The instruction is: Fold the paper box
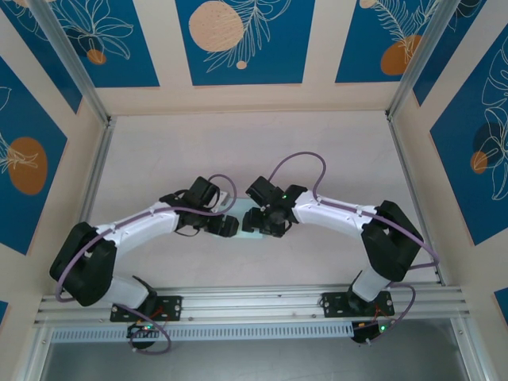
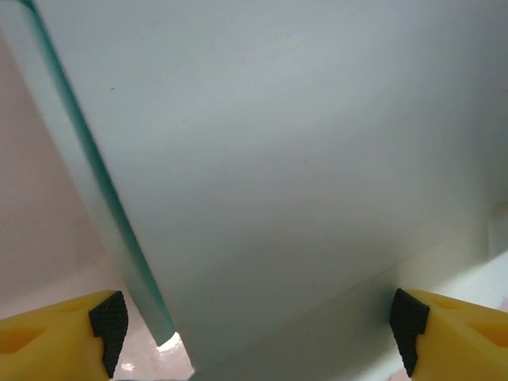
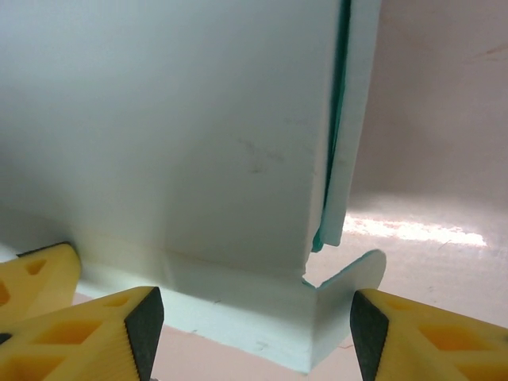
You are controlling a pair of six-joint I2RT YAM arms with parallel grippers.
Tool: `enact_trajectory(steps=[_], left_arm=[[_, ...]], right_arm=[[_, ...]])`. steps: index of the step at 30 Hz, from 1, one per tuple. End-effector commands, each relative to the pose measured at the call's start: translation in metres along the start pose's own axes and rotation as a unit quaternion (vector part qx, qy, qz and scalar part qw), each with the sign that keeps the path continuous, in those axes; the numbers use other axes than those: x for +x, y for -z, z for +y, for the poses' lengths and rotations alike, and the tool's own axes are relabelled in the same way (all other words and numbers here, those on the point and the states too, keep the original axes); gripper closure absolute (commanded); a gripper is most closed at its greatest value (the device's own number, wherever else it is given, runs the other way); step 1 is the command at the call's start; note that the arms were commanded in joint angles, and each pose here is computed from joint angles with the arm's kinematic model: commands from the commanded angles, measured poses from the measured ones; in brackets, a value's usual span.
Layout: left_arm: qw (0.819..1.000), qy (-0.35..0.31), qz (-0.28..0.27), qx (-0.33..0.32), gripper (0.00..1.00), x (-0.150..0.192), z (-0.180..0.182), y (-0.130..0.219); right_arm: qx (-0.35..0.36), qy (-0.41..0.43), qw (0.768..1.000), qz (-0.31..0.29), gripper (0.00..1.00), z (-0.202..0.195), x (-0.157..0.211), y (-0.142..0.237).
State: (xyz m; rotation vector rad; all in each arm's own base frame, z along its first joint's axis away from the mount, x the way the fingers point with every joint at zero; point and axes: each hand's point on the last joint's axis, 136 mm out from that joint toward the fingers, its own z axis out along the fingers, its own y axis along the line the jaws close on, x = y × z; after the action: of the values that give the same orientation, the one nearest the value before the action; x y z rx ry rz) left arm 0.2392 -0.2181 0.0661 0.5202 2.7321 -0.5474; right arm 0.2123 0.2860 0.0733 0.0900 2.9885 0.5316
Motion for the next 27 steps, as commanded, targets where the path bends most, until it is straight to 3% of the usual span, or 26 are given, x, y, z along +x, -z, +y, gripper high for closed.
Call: enact_trajectory(steps=[1, 8, 15, 21, 27], left_arm=[[1.0, 0.02, 0.02, 0.013, 0.14, 0.002, -0.003, 0.001], [1.0, 0.024, 0.011, 0.008, 0.13, -0.005, -0.004, 0.003], [0.997, 0.055, -0.031, -0.05, 0.05, -0.027, 0.015, 0.011], [0.993, 0.075, -0.059, -0.072, 0.06, -0.047, 0.028, 0.009], [0.993, 0.07, -0.033, -0.086, 0.14, -0.053, 0.034, -0.008]], right_arm=[[-0.007, 0.001, 1.0, 0.025, 0.34, -0.001, 0.006, -0.008], [-0.015, 0.002, 0.999, 0.036, 0.37, 0.0, 0.006, -0.013], [-0.013, 0.012, 1.0, 0.025, 0.37, -0.003, -0.002, -0.007], [-0.005, 0.031, 0.999, 0.022, 0.37, -0.005, -0.008, -0.003], [0.004, 0.055, 0.998, 0.028, 0.31, -0.004, -0.01, -0.004]])
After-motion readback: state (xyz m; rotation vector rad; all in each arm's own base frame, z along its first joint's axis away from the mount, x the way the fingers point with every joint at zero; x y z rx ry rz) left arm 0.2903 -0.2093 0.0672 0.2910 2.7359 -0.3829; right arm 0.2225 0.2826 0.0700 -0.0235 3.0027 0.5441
